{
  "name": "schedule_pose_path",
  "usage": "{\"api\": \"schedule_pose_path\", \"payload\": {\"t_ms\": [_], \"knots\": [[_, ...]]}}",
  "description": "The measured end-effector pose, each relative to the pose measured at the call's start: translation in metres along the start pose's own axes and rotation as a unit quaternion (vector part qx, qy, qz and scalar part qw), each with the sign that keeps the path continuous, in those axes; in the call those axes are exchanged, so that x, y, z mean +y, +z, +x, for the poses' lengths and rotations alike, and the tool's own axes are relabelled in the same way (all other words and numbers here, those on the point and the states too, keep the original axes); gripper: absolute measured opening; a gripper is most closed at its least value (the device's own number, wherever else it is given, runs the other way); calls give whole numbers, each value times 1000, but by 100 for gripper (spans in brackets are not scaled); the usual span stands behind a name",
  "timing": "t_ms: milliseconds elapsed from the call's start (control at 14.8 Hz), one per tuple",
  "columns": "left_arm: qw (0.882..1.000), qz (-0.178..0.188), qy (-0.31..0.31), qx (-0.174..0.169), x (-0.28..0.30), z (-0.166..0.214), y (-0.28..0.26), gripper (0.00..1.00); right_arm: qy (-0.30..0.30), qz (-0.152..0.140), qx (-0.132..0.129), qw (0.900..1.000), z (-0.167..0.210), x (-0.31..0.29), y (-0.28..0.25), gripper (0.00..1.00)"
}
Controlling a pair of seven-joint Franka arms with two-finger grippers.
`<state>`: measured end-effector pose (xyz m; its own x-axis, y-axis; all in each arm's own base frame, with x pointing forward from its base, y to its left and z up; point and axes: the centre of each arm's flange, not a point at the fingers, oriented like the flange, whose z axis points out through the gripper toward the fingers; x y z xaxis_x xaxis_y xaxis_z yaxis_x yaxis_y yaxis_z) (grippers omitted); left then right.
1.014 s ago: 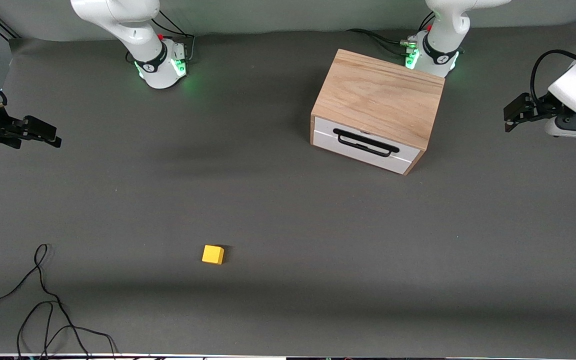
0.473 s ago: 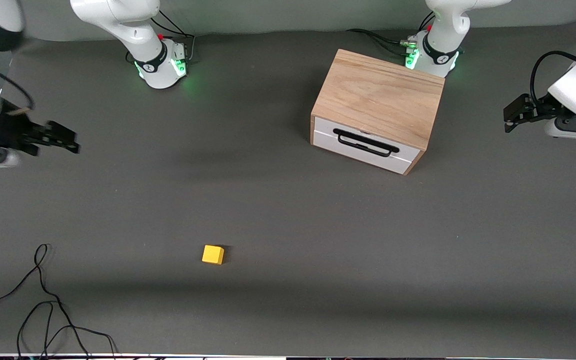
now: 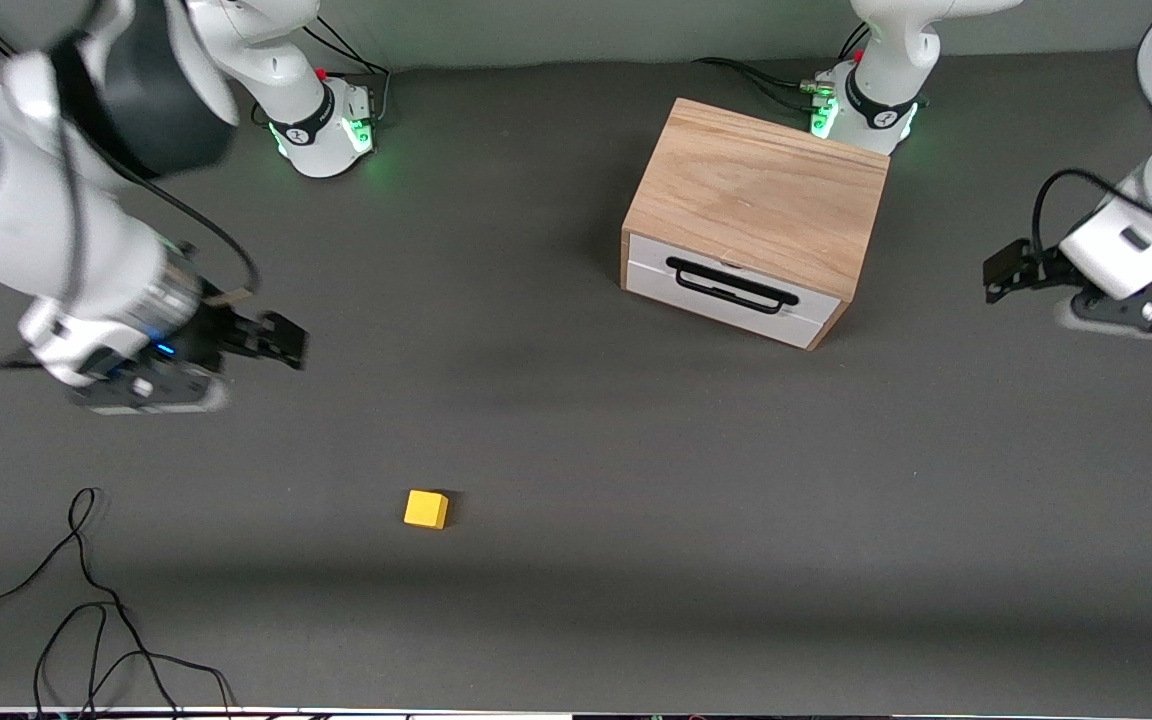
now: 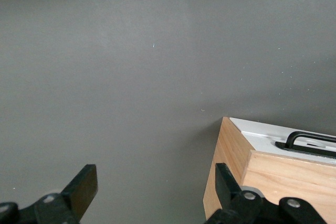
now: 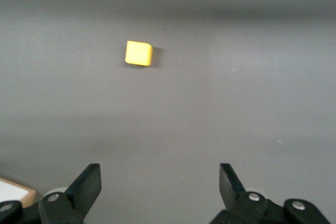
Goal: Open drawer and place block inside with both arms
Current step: 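Move the right gripper down to the yellow cube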
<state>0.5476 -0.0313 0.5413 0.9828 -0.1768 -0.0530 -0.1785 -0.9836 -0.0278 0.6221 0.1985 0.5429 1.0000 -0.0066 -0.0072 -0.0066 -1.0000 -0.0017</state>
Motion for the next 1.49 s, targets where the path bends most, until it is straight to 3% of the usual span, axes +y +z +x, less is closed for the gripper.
{"api": "schedule_pose_path", "payload": {"t_ms": [541, 878, 1216, 1486], "knots": [[999, -5, -10, -45, -6, -25, -19, 100, -10, 0, 6, 1000, 43, -43, 66, 100], [997, -50, -38, -50, -21, -31, -23, 100, -13, -1, 5, 1000, 52, -55, 155, 100], [985, -53, -111, -123, -16, -38, -2, 100, 32, 3, 15, 999, 63, -60, 229, 100], [977, -62, -138, -149, -8, -31, 15, 100, 44, 9, 32, 998, 71, -62, 273, 100]]}}
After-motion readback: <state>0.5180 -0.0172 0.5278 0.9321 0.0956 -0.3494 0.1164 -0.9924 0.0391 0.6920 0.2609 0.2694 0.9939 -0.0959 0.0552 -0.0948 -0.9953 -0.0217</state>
